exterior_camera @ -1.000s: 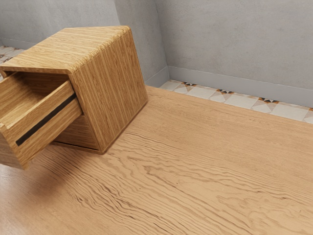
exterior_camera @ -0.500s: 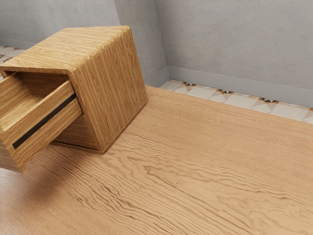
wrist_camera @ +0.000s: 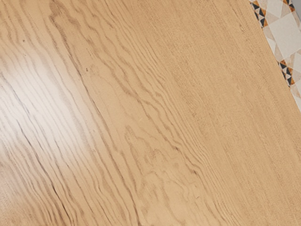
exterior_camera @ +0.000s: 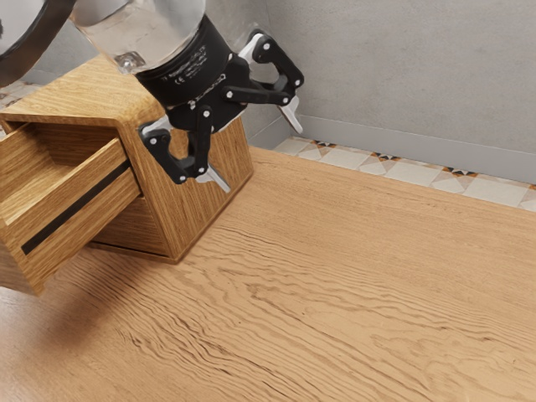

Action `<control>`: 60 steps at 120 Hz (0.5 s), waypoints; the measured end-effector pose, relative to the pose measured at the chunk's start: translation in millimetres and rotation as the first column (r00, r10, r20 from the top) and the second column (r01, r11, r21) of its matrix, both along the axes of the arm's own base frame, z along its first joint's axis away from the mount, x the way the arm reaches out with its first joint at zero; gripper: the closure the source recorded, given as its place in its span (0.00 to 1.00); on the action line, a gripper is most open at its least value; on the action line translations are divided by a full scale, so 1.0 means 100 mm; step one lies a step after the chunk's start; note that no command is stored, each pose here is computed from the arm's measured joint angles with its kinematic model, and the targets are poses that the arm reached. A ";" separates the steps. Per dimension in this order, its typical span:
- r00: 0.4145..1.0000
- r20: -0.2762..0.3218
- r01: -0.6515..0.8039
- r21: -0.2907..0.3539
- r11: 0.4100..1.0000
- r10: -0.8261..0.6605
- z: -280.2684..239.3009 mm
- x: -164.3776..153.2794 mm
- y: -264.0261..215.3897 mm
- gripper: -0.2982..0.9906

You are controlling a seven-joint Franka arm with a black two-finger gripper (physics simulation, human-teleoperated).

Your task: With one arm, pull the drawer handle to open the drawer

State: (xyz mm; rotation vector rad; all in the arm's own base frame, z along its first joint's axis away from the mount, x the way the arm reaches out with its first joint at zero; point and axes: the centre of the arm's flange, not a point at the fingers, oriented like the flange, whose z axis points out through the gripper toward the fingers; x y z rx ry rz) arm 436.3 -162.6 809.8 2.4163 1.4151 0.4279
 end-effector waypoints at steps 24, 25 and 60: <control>0.943 -0.262 -0.192 0.076 0.979 0.205 -1.18 0.60 0.61 0.23; 0.941 -0.266 -0.197 0.077 0.977 0.211 -1.21 0.61 0.63 0.23; 0.892 -0.318 -0.311 0.082 0.947 0.321 -1.70 0.85 1.00 0.23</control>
